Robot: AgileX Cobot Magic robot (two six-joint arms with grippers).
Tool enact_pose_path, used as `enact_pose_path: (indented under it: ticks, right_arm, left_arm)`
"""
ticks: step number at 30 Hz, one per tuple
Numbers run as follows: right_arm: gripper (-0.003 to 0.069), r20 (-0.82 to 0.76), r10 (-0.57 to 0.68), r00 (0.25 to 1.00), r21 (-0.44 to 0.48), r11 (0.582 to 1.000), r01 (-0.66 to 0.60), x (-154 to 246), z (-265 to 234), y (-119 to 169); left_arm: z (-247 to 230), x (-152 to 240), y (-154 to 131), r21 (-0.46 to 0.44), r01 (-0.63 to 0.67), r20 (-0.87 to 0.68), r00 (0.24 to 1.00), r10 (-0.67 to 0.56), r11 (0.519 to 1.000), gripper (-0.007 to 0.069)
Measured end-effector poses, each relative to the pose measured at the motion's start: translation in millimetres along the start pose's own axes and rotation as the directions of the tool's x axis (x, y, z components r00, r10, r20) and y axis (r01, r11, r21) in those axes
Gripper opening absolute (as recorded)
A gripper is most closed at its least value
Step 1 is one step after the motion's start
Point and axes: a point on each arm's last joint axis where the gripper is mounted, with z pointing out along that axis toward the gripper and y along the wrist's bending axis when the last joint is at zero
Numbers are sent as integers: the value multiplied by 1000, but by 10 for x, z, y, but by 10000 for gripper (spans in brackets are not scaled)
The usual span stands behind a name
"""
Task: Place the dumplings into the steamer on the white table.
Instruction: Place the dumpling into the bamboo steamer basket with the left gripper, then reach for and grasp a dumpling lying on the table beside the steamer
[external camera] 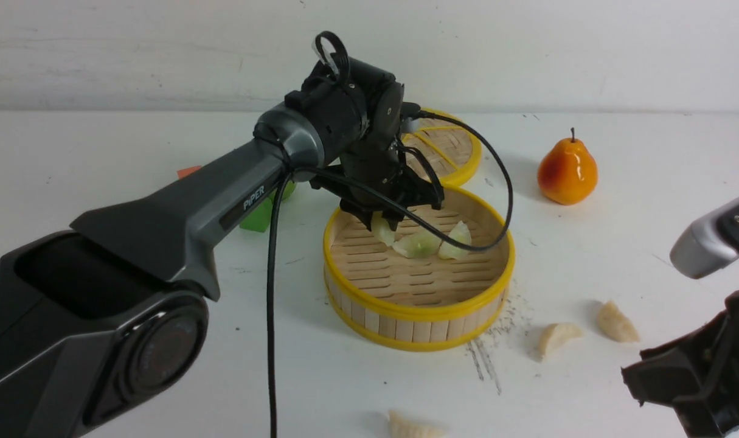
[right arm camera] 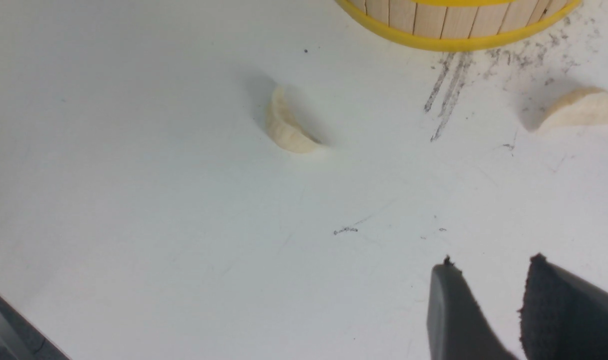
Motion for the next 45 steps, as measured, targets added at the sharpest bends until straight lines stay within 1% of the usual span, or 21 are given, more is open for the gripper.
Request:
enact_pose_path:
  ticks: [1,6,8,11,13,15,16,19,23,27,30,31,32,33,34,35,38,40,41,42,45]
  right_arm:
    - [212,0,0,1000,0,1000,0,0,0,0]
    - [212,0,0,1000,0,1000,0,0,0,0]
    - [212,0,1,1000,-1,1000,-1,0,0,1]
    - [215,0,1,1000,-1,1000,-1,0,0,1]
    - [217,3,1,1000,0,1000,-1,-2,0,0]
    - [218,6,1,1000,1,1000,-1,-5,0,-1]
    - [219,10,0,1000,3,1000,-1,-11,-2,-2]
    - [219,16,1,1000,4,1000,-1,-16,-2,-3]
    - [219,11,1,1000,3,1000,-1,-12,-2,-3]
    - [218,-15,-19,1000,-16,1000,19,6,-9,17]
    - [153,-25,-82,996,-68,994,80,-30,-69,77]
    - [99,-13,-107,994,-88,991,105,-67,-103,105]
    - [99,-13,-107,994,-88,991,105,-67,-103,105]
    - [39,10,-137,991,-115,984,137,-130,-148,142]
    - [16,16,-144,989,-122,982,145,-146,-157,151]
    - [-11,35,-166,985,-145,975,170,-216,-186,181]
    - [-16,36,-203,978,-179,962,206,-331,-162,230]
    - [-10,9,-256,967,-218,943,251,-431,-72,315]
    - [-8,-4,-269,963,-224,939,261,-450,-33,328]
    - [-7,-25,-325,945,-249,918,309,-518,48,427]
    - [-3,-100,-419,903,-269,885,381,-651,293,614]
  left_arm:
    - [0,0,-1,1,0,0,1000,0,1000,286]
    - [-30,4,-9,1,0,-6,1000,0,1000,448]
    - [-135,-5,-3,1,3,-14,1000,-3,1000,486]
    - [-398,-43,5,7,-9,-9,1000,9,1000,502]
    - [-804,-103,21,18,-36,24,999,36,999,503]
    - [-1036,-132,29,29,-54,53,997,52,998,501]
    - [-1297,-158,36,46,-79,95,993,74,996,498]
    - [-1830,-147,39,104,-122,175,979,102,987,491]
    - [-2269,9,16,172,-175,207,969,138,969,484]
    - [-2529,231,40,178,-202,199,966,166,963,474]
    - [-2773,589,155,178,-204,162,971,176,963,419]
    - [-2849,737,212,172,-204,149,972,180,964,379]
    - [-2849,737,212,172,-204,149,972,180,964,372]
    - [-2916,953,293,162,-203,124,975,184,966,323]
    - [-2927,1010,313,160,-203,116,976,185,966,307]
    - [-2993,1226,387,158,-197,101,978,183,968,249]
    - [-2984,1559,488,157,-172,72,984,163,973,149]
    - [-2931,1863,584,148,-143,51,989,137,979,57]
    - [-2928,1914,603,144,-139,49,990,133,980,42]
    - [-2944,2095,670,136,-120,55,992,114,983,-3]
    - [-2931,2461,798,121,-69,53,997,63,990,-14]
